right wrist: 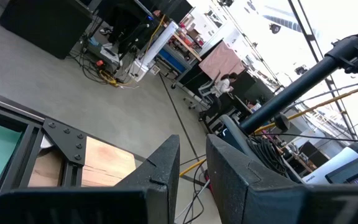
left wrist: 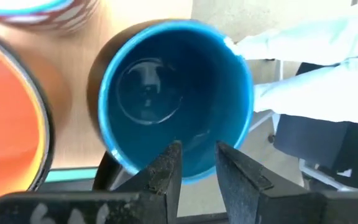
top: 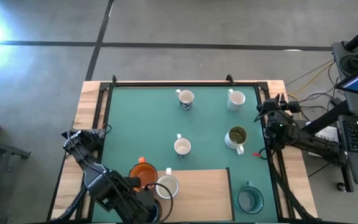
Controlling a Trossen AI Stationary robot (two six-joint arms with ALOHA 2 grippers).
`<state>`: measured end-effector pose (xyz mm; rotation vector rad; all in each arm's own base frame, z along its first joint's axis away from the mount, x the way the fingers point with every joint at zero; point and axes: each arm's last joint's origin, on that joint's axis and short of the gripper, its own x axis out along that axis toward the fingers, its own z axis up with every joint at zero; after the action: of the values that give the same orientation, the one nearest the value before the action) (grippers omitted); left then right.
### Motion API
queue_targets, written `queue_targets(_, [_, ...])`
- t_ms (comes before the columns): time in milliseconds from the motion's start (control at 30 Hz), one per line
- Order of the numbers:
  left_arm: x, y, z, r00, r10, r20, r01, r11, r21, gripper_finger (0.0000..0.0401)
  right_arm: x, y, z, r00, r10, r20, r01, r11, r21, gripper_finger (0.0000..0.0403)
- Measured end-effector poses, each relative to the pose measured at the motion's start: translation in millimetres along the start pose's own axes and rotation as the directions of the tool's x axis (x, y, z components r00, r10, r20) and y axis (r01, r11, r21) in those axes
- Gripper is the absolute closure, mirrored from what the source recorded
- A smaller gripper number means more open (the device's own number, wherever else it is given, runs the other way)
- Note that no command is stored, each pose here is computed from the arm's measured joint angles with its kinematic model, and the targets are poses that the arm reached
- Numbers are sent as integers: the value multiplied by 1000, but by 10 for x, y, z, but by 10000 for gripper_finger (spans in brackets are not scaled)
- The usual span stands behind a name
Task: Place coffee mugs
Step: Adjust the black blue mug on the shelf
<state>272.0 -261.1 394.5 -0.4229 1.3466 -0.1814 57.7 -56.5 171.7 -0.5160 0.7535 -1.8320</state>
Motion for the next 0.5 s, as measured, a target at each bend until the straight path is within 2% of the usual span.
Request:
queue_targets(167, [85, -15, 62, 1000, 0, 14, 0, 1000, 24, 322, 0, 0, 0, 1000, 0, 0, 0, 1000, 0, 335])
queue_targets(500, [168, -21, 66, 999, -1, -38, 2, 1000, 30, 322, 0, -1, 0, 1000, 0, 0, 0, 1000, 1, 335])
